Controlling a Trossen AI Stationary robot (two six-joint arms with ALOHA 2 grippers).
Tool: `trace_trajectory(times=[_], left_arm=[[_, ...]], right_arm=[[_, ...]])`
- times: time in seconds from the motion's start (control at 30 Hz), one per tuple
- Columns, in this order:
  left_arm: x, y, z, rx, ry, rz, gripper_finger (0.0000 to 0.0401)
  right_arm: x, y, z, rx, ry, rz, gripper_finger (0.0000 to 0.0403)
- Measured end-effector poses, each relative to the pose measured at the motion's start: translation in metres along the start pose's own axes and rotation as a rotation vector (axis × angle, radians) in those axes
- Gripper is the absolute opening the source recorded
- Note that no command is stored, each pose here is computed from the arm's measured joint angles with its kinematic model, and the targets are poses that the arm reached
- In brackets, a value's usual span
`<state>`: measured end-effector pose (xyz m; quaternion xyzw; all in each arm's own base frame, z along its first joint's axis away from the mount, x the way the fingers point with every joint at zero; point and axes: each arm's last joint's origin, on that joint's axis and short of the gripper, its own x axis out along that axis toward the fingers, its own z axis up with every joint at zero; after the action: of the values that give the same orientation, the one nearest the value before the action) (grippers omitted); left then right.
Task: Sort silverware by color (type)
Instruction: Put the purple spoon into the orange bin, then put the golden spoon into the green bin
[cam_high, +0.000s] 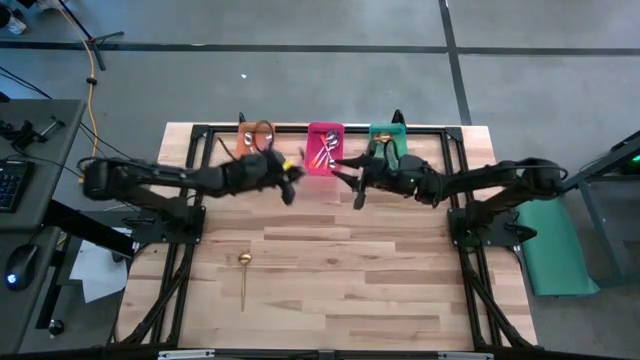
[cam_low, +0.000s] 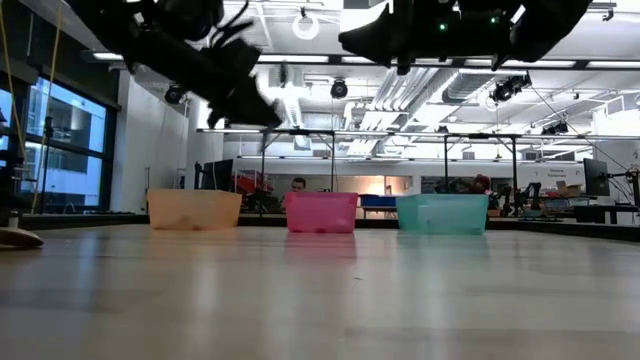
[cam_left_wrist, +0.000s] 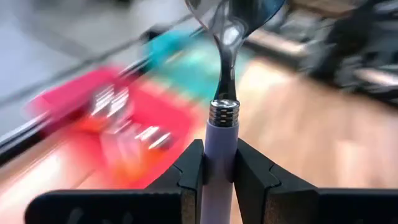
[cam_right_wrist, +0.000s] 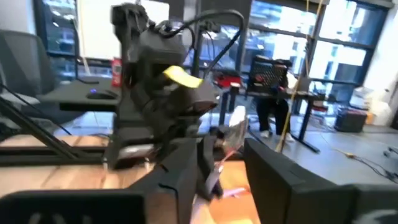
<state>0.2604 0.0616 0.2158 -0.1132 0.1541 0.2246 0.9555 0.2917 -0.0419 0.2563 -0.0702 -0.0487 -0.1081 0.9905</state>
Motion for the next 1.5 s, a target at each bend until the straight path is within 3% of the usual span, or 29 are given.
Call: trace_trajectory(times=[0.23, 0.33, 0.47, 0.6, 0.77, 1.03, 1.27, 1.5], left_arm=[[-0.022, 0.082, 0.014, -0.197, 0.371, 0.240, 0.0046], [-0.024, 0.113, 0.024, -0.228, 0.447, 0.312, 0.0046], [-0.021, 0.148, 0.032, -0.272, 0.527, 0.347, 0.0046], [-0.008, 0.170, 0.019, -0.325, 0.651, 0.325, 0.0046], [0.010, 0.188, -0.007, -0.363, 0.776, 0.343, 0.0046], [0.023, 0.202, -0.028, -0.391, 0.846, 0.383, 0.0056], [0.017, 0.199, -0.019, -0.356, 0.813, 0.400, 0.0139], [-0.007, 0.176, 0.009, -0.289, 0.748, 0.401, 0.0139]], right_arm=[[-0.002, -0.009, 0.000, -0.004, 0.037, -0.021, 0.0051], [-0.002, -0.008, -0.001, -0.004, 0.044, -0.018, 0.0025], [-0.002, -0.006, -0.003, -0.001, 0.063, -0.010, 0.0003], [-0.003, -0.006, -0.004, -0.001, 0.074, -0.008, 0.0004], [-0.003, -0.006, -0.004, -0.001, 0.077, -0.008, 0.0005], [-0.003, -0.006, -0.004, -0.001, 0.080, -0.007, 0.0005], [-0.003, -0.006, -0.005, -0.006, 0.084, -0.006, 0.0005], [-0.003, -0.006, -0.005, -0.009, 0.085, -0.006, 0.0005]])
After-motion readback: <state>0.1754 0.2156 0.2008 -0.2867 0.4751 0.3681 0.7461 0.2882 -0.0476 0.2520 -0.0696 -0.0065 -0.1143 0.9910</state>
